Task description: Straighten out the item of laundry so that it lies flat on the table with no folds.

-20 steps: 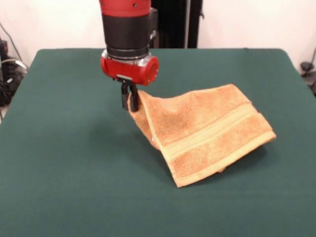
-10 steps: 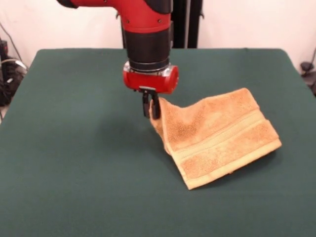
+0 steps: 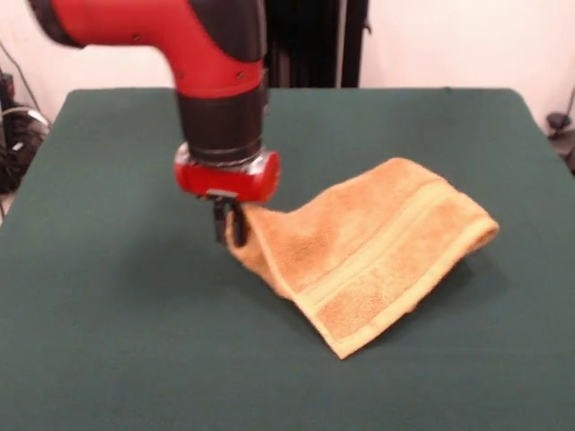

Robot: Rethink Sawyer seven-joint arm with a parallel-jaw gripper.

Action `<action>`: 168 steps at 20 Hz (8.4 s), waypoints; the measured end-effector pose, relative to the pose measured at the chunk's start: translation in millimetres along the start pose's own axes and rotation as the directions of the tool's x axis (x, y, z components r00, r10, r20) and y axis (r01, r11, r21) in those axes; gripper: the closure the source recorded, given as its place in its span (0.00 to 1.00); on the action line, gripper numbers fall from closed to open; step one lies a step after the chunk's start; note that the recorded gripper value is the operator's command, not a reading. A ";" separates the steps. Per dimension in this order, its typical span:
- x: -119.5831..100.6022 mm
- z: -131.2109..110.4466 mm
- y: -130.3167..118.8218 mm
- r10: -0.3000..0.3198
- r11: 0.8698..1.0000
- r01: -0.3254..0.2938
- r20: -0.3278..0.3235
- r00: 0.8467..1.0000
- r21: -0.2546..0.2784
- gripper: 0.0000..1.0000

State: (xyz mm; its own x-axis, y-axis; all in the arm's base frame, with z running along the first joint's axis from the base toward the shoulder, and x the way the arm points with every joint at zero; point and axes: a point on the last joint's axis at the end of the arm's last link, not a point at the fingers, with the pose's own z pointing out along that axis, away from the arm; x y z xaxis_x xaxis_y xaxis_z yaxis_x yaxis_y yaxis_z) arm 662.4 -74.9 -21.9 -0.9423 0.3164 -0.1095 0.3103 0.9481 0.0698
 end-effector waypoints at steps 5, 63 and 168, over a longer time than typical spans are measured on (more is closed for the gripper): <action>-35.4 18.4 -25.5 -0.073 0.997 0.073 0.013 0.997 0.023 1.00; -161.6 38.8 -49.6 -0.275 0.961 0.273 0.040 0.961 0.047 1.00; -122.5 60.5 134.1 -0.419 0.908 0.404 0.206 0.884 0.111 0.00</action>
State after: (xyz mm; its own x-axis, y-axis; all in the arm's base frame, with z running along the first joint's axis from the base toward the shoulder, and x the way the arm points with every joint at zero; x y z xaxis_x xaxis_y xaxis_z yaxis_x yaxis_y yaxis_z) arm 827.1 15.4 -59.1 -0.9374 -0.1107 -0.3302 -0.0850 0.9922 -0.0912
